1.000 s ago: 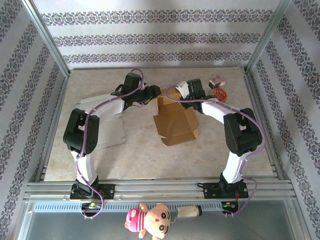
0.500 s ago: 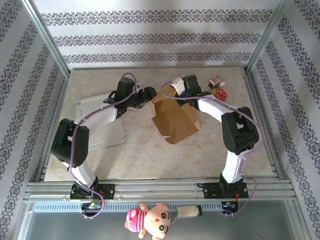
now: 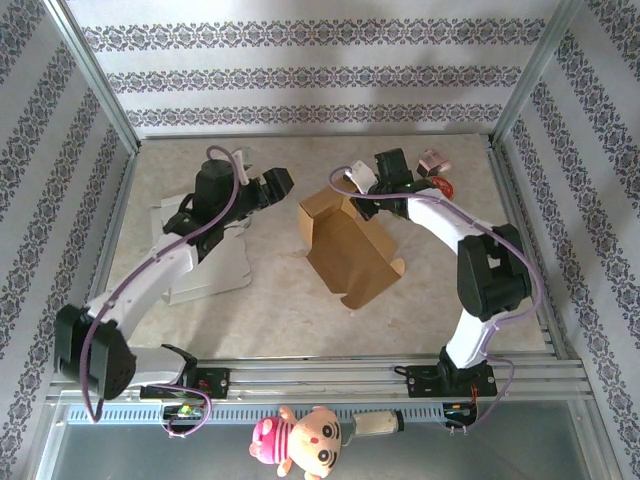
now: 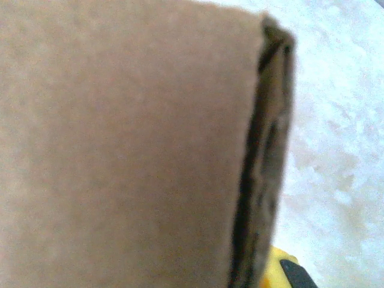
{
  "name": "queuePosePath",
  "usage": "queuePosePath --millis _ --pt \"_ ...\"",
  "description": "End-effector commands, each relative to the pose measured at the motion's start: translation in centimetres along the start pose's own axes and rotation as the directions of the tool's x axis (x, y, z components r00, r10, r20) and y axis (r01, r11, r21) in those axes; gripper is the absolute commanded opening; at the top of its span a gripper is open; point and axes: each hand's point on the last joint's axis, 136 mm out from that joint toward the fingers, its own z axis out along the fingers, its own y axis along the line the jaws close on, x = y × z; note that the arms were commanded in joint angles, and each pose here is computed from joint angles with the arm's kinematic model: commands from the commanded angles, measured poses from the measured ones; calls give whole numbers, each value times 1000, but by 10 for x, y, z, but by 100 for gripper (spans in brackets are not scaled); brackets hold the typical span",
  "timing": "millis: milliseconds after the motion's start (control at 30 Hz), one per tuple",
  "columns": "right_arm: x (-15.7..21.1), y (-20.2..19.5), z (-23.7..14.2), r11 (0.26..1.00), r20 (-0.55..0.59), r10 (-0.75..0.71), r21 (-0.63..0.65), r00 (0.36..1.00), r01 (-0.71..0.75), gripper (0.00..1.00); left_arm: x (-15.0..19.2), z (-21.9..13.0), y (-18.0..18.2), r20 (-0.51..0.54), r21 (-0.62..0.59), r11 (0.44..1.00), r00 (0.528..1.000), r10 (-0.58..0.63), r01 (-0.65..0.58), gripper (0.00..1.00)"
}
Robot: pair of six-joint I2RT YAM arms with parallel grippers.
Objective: Fold the paper box
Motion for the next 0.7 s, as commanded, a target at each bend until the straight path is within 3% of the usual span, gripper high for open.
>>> queuePosePath --millis 0,67,133,200,233,433,667 --pt "26 22 -44 965 -248 -262 -75 933 252 0 19 -9 24 -32 -90 993 996 78 -81 83" --pt "33 19 -62 919 -384 -387 -79 838 387 0 21 -10 26 -28 -88 993 997 73 -75 83" --pt "46 18 -72 832 -527 -521 -136 672 538 3 23 -9 26 -30 -83 994 998 63 -65 83" --pt "54 24 -68 752 -583 -613 -221 534 621 8 23 -6 26 -28 -74 996 998 48 -50 83" --pt "55 28 -60 727 -586 -639 -248 498 640 10 23 -4 24 -29 -63 997 999 39 -41 83" --pt "65 51 25 678 -587 -681 -280 438 679 10 28 1 18 -69 -28 1000 998 10 -12 83" --pt "82 96 89 671 -507 -722 -349 470 655 13 25 -6 22 -46 -56 997 998 42 -44 85"
